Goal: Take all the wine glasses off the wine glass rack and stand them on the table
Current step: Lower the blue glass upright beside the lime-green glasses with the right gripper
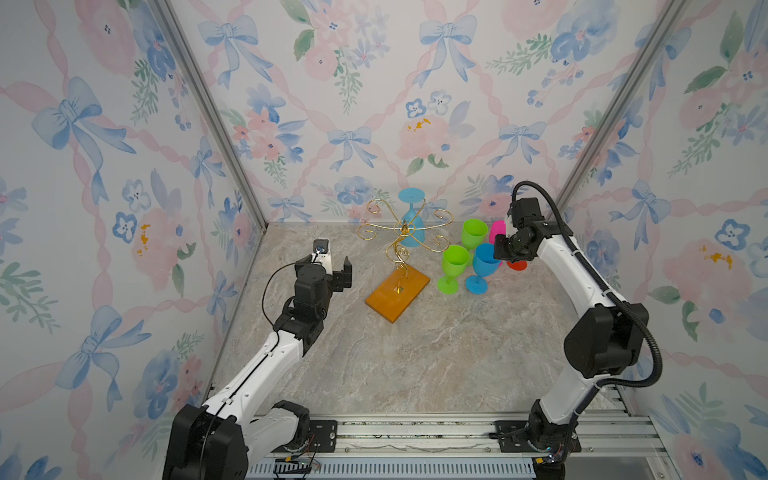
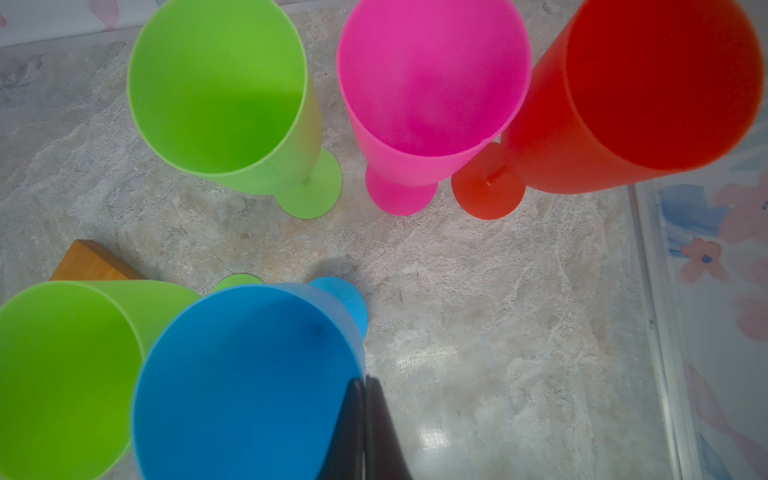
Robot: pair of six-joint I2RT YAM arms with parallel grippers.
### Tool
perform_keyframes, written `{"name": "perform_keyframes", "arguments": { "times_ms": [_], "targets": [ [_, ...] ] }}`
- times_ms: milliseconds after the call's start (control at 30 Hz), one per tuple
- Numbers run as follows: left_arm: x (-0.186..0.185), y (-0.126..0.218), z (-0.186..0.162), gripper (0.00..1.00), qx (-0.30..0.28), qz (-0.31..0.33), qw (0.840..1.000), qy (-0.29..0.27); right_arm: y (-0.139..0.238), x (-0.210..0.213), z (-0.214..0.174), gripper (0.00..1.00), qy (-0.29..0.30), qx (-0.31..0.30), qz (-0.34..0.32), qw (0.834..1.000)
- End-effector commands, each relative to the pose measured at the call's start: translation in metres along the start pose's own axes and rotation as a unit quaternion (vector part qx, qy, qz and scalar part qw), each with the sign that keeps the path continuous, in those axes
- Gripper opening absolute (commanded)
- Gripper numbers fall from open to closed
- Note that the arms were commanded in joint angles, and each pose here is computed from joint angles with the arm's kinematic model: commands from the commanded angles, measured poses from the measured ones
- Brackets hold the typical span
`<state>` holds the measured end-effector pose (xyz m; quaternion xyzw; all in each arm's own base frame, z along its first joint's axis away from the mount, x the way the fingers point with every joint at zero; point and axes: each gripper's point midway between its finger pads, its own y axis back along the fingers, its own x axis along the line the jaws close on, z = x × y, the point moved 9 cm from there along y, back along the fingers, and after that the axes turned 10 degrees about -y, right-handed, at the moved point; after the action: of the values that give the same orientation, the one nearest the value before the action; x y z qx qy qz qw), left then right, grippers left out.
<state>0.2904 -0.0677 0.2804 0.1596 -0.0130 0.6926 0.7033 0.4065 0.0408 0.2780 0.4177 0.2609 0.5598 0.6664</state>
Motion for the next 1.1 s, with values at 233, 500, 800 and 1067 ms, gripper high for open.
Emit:
{"name": "perform_keyframes", "arguments": {
  "times_ms": [233, 500, 800, 1067],
  "targets": [
    [0.004, -0.006, -0.001, 0.98, -0.001, -0.002, 1.000, 0.015, -0.005, 0.001, 0.011, 0.00, -0.002, -0.019, 0.006, 1.000],
    [0.005, -0.007, -0.003, 0.98, 0.001, 0.000, 1.000, 0.017, -0.009, 0.001, 0.010, 0.00, 0.000, -0.012, 0.004, 1.000],
    [0.008, -0.006, -0.002, 0.98, -0.001, 0.002, 1.000, 0.019, -0.012, 0.000, 0.005, 0.01, 0.002, -0.005, 0.003, 1.000],
    [0.008, -0.005, -0.002, 0.98, -0.002, 0.002, 1.000, 0.019, -0.014, -0.001, 0.001, 0.03, 0.005, -0.008, 0.005, 1.000]
  ]
}}
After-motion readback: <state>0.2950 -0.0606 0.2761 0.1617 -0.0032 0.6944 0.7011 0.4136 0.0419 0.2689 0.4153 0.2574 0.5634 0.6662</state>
